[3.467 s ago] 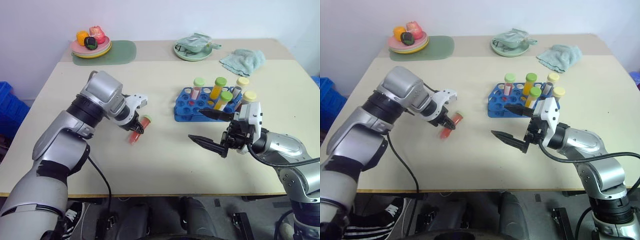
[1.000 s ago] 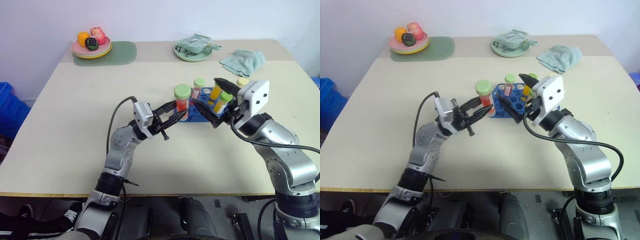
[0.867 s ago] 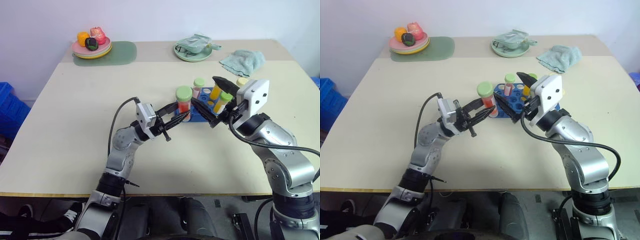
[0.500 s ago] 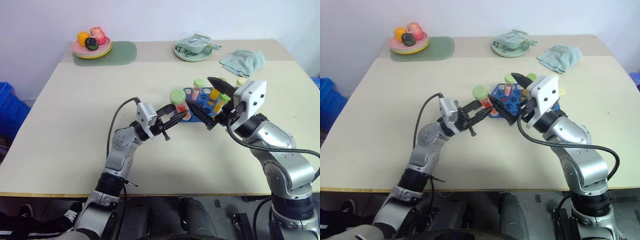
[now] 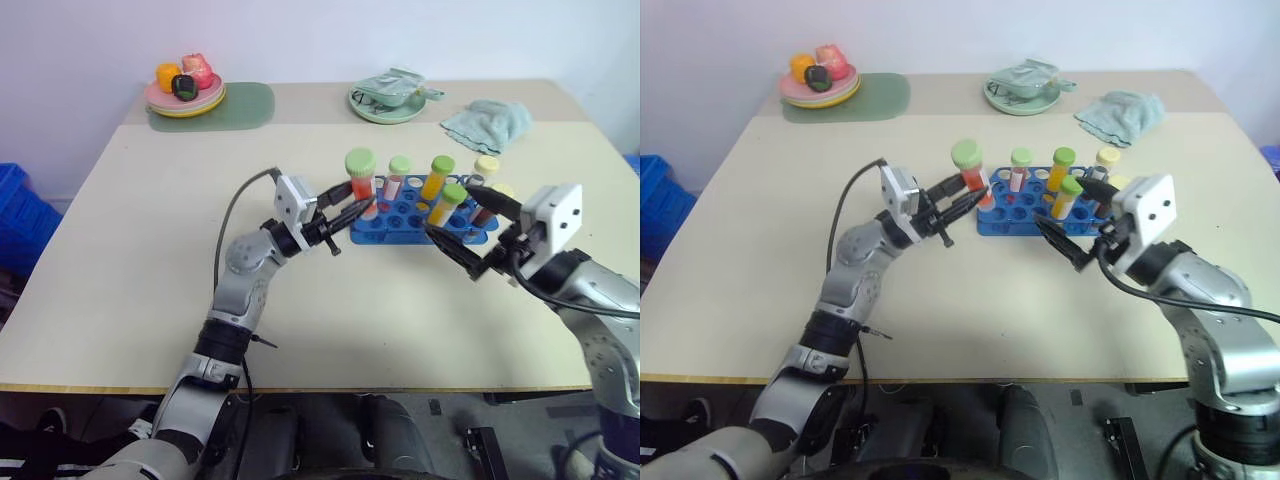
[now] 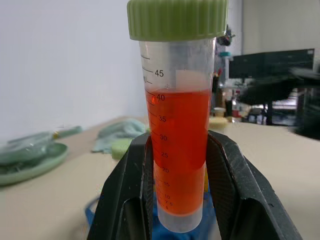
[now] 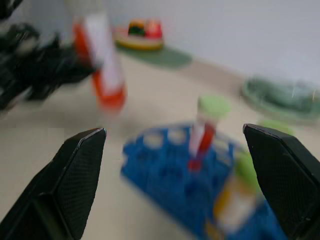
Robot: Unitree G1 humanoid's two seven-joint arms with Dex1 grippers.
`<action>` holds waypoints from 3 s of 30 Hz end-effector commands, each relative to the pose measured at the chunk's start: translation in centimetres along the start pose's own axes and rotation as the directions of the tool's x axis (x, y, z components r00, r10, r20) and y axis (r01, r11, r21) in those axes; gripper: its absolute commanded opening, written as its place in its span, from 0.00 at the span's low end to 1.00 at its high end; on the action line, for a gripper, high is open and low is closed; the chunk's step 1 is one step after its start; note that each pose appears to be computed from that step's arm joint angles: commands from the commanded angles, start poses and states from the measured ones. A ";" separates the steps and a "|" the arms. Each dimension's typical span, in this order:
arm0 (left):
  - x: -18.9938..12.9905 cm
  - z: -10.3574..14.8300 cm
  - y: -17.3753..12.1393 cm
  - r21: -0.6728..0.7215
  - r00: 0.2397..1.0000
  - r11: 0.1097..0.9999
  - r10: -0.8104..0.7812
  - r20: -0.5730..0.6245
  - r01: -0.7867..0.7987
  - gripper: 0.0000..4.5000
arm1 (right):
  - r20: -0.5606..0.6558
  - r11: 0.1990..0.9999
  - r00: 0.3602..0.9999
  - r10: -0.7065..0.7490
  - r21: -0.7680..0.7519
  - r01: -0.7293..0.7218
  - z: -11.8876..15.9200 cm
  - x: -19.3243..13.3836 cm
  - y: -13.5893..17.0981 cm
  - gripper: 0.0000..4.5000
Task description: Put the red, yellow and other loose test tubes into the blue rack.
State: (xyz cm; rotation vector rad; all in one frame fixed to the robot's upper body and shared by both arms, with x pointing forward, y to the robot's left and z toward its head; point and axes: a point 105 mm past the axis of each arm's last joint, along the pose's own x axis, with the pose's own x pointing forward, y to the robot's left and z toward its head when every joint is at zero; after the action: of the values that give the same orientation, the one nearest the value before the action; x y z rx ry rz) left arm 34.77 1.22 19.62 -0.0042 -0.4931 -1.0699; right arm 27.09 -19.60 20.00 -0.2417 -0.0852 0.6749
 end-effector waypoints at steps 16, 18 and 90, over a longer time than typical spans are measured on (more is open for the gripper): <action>4.3 -2.6 -1.8 0.041 0.997 0.997 -0.070 0.033 0.069 0.26 | 0.038 0.999 0.998 0.042 -0.001 -0.042 1.8 -0.2 2.2 1.00; 4.4 -2.9 -2.0 0.033 0.997 0.997 -0.073 0.031 0.072 0.26 | 0.026 0.999 0.999 0.039 0.015 -0.039 1.6 -0.7 2.1 1.00; 5.8 -7.1 -4.7 0.031 0.992 0.998 -0.047 -0.117 0.051 0.26 | -0.021 0.998 1.000 -0.013 0.053 0.015 1.9 -2.2 3.5 1.00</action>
State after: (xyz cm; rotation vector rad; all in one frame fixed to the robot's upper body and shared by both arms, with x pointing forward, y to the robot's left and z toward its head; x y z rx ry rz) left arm 36.43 -6.92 14.40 0.1103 -0.3935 -1.0834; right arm 23.06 -18.17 20.17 -0.1716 -0.0101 0.6515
